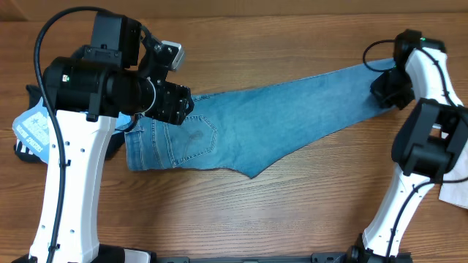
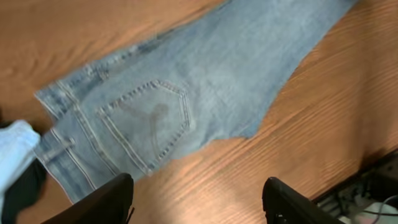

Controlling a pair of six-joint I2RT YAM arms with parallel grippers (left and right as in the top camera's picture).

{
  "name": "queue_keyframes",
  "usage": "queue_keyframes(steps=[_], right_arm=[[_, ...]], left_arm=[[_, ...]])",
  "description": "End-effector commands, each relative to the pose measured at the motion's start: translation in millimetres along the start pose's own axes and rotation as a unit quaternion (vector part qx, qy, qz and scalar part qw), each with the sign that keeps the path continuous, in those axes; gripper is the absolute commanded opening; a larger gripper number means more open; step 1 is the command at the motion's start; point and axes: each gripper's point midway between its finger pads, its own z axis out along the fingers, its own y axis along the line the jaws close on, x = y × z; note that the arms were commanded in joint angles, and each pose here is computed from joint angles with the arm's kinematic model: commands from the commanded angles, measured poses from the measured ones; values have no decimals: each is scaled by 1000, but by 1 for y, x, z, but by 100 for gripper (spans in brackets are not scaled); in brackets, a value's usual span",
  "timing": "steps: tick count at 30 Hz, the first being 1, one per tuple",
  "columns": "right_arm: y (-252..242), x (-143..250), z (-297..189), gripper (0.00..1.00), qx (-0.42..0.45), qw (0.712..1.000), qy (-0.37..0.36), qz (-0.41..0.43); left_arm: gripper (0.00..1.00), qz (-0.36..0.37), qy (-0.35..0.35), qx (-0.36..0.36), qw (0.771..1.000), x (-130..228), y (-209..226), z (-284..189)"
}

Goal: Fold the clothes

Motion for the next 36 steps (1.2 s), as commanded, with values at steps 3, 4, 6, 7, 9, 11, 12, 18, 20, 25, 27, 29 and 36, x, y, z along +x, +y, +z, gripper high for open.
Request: queue_keyframes(steps=[3,4,6,7,9,11,12,18,20,25,27,29,36], right_arm=[[39,-9,-177,71,-236,957,-138,-98],[42,1,-202,72,-273,945,-142,-109],[49,14,-224,73,-315,929,-140,-133],[51,17,-226,73,-324,927,-134,-136],[50,21,-224,73,-324,928,-126,-137],[50,21,-224,73,-324,927,-127,-140],[50,21,-224,73,-323,927,-126,-141],[50,22,-223,72,-321,927,-127,-147],[49,22,-223,72,-320,927,-125,-147],[50,23,-223,71,-321,927,-124,-148],[49,25,-221,69,-318,929,-120,-147],[42,29,-211,66,-296,939,-104,-142],[24,14,-103,98,-215,970,8,-115]], left_arm=[[73,-189,102,-51,975,50,31,62],[59,-241,122,-59,961,67,38,91],[55,-278,129,-41,951,86,43,138],[58,-303,136,-30,943,99,42,157],[59,-358,164,-20,919,131,39,181],[72,-391,198,-41,898,168,43,195],[76,-407,211,-58,887,187,47,201],[61,-428,62,-67,899,147,87,236],[17,-415,10,-66,907,123,96,239],[4,-384,-67,-56,919,77,113,253],[4,-397,-71,-67,913,70,129,255],[4,-424,-88,-76,898,63,162,244],[4,-420,-125,-63,897,49,228,194]])
